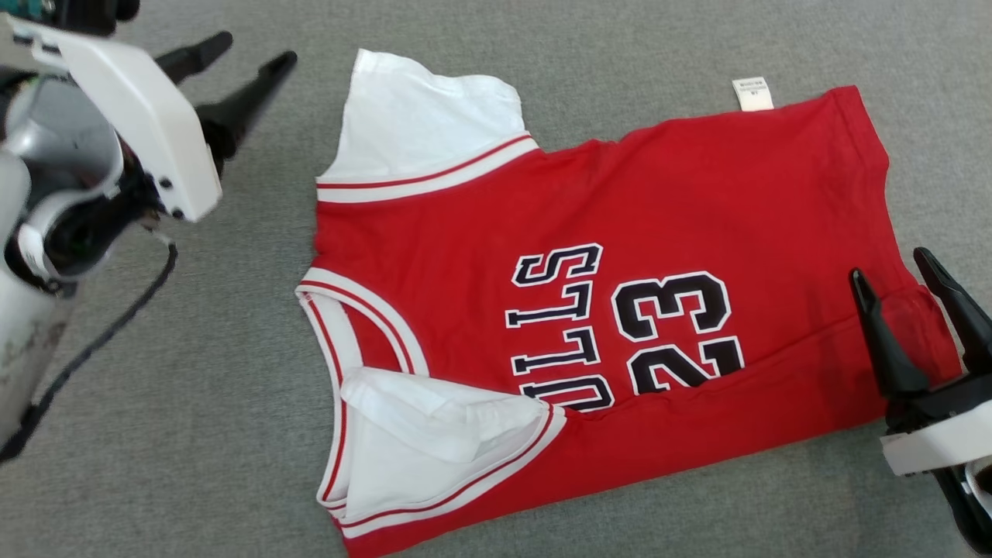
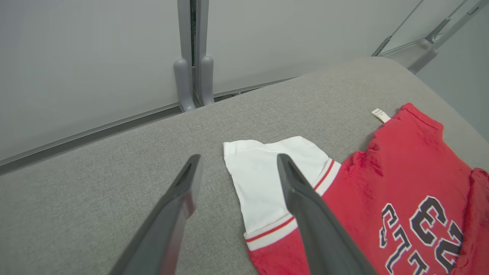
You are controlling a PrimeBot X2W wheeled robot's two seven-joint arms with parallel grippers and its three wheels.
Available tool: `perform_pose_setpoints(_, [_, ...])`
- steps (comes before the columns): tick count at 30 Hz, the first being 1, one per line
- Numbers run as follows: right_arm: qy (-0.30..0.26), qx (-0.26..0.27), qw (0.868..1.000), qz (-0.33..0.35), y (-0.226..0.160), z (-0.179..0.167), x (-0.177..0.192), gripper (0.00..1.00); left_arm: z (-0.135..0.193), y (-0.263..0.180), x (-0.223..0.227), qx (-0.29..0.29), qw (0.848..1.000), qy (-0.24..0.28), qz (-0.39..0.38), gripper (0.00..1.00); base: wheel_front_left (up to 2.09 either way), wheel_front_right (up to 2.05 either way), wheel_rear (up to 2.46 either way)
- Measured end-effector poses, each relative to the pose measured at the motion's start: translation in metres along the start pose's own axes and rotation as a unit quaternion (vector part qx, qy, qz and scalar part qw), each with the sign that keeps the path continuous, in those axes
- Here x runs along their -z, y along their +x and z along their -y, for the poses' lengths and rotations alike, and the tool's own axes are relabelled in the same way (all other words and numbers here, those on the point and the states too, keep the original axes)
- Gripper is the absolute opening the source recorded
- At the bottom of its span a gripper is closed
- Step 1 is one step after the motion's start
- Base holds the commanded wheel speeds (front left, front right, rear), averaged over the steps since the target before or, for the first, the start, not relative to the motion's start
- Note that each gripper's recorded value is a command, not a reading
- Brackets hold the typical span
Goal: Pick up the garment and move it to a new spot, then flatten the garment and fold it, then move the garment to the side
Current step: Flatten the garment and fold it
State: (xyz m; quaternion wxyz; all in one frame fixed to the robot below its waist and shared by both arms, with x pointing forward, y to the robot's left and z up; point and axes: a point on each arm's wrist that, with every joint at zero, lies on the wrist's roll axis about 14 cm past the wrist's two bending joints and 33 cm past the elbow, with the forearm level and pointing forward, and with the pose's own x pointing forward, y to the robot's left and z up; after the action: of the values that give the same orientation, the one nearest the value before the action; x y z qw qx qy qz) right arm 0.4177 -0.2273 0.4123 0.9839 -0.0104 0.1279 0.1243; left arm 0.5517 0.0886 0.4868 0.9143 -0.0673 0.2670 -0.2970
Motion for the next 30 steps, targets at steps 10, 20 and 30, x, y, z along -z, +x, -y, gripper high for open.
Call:
perform_pose_setpoints(10, [0.013,0.032,0.999,-0.014,-0.001,0.01,0.014,1.0,-0.011,0.088,0.012,0.002,0.993,0.052,-0.106,1.0,0.0,0.0,0.0])
perform_pose_setpoints(20, [0.022,0.076,0.997,-0.027,-0.018,0.026,0.022,1.0,-0.024,0.125,0.055,-0.009,0.975,0.105,-0.196,1.0,0.0,0.0,0.0])
perform_pose_setpoints(30, [0.028,0.083,0.996,-0.03,-0.021,0.028,0.024,1.0,-0.033,0.129,0.074,-0.018,0.964,0.121,-0.238,0.84,0.0,0.0,0.0])
